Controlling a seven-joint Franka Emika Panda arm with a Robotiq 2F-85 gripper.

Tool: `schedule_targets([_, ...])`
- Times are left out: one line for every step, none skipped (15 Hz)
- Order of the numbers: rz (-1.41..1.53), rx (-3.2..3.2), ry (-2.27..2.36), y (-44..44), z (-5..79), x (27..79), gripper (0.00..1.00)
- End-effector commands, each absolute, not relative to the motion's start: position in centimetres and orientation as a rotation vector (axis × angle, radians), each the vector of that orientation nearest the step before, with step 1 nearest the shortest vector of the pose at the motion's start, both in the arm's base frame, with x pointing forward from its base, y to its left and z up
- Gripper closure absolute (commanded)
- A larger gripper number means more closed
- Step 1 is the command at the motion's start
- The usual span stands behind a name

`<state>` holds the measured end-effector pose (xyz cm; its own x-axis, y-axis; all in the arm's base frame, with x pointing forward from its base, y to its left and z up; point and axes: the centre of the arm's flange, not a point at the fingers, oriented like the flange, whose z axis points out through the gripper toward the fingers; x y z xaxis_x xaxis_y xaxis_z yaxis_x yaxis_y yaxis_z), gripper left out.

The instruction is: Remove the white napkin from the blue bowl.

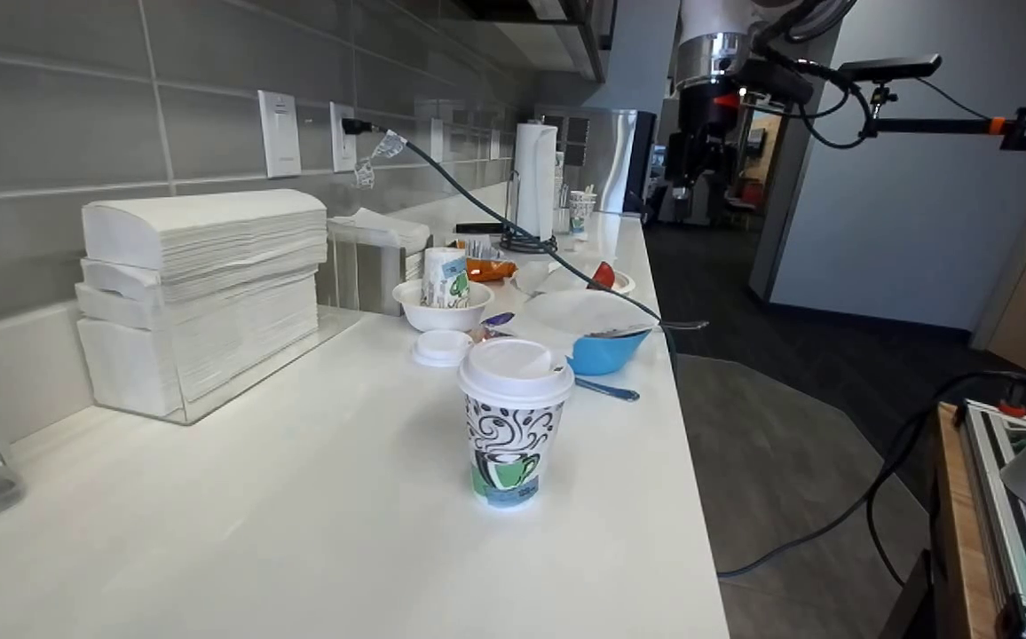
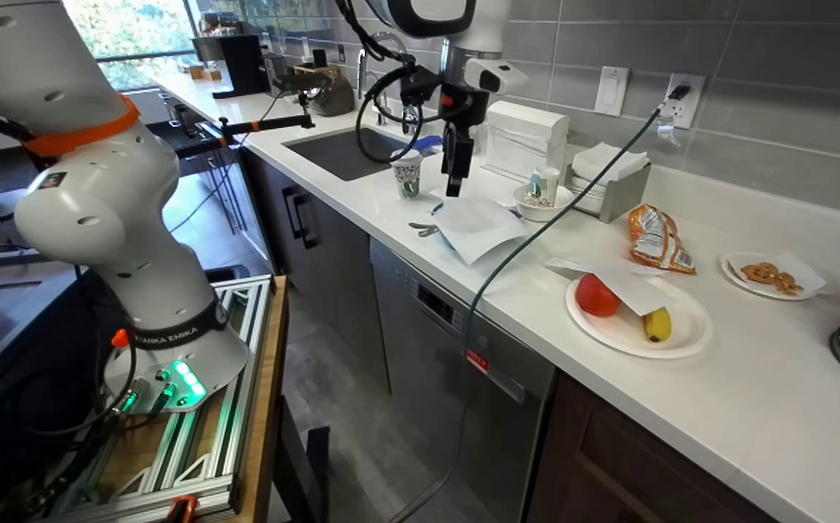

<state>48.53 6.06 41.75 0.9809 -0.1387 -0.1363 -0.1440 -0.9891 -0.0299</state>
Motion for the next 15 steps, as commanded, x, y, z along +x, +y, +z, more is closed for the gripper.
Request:
schedule_targets([0.212,-3.087,0.220,6.1,41.6,48.7,0.00])
schedule_targets([0.213,-3.087,0.220,6.1,41.6,48.7,0.00])
schedule_targets([0.170,-3.099,0.208,6.5,41.0,49.4,0.00])
schedule_targets([0.114,-3.101,0.192,6.7,40.7,49.8,0.00])
schedule_targets([0.042,-3.094,0.182,6.8,40.4,50.2,0.00])
schedule_targets([-0.029,-3.083,0.159,6.9,39.9,50.7,0.00])
schedule_targets([-0.096,-3.076,0.125,7.0,39.4,51.1,0.00])
schedule_targets([-0.147,-3.065,0.075,7.0,38.6,51.5,0.00])
schedule_targets([-0.194,-3.057,0.042,7.0,37.9,51.8,0.00])
schedule_targets([-0.232,-3.039,0.021,6.9,36.9,52.0,0.00])
schedule_targets([-0.252,-3.029,0.008,6.7,35.9,52.2,0.00])
schedule_targets([-0.281,-3.014,-0.014,6.6,34.9,52.4,0.00])
schedule_targets([-0.311,-2.995,-0.050,6.7,33.8,52.6,0.00])
schedule_targets([-0.339,-2.985,-0.086,6.8,32.8,52.8,0.00])
schedule_targets([-0.363,-2.973,-0.119,7.0,31.9,53.2,0.00])
